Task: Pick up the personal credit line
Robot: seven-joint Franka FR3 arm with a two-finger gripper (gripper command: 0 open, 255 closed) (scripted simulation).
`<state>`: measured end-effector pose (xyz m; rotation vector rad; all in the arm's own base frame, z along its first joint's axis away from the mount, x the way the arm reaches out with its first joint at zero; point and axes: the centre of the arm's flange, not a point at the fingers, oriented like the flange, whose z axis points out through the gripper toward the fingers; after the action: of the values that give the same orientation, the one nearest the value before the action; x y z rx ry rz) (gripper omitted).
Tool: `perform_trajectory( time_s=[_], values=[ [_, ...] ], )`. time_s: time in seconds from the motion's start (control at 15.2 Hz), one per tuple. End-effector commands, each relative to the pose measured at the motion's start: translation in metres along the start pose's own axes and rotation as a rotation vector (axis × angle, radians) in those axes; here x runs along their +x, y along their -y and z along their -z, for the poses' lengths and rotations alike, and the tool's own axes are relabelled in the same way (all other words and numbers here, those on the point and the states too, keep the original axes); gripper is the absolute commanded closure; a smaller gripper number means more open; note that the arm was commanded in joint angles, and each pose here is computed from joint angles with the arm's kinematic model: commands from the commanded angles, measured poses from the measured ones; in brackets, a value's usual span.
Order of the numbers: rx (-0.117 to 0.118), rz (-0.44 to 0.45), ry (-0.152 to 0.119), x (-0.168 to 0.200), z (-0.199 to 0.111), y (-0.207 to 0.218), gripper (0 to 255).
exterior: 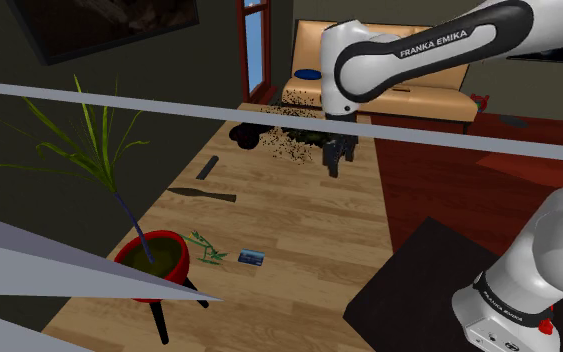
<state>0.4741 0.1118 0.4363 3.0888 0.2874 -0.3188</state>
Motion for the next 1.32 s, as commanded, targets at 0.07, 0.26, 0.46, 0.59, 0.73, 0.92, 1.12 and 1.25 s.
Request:
perform_trajectory(
  time_s=[0.07,0.26,0.46,0.59,0.73,0.92,1.12,1.25],
  values=[
    [-0.017,0.043,0.038,0.035,-0.023,0.021,0],
    [-0.035,0.085,0.076,0.067,-0.046,0.041,0],
    [-0.052,0.127,0.113,0.098,-0.071,0.063,0],
    [-0.064,0.155,0.138,0.118,-0.089,0.078,0],
    [-0.076,0.183,0.163,0.136,-0.107,0.093,0],
    [-0.094,0.225,0.2,0.162,-0.136,0.116,0],
    [-0.111,0.267,0.238,0.187,-0.166,0.139,0],
    [-0.123,0.295,0.263,0.202,-0.186,0.156,0]
  ],
)
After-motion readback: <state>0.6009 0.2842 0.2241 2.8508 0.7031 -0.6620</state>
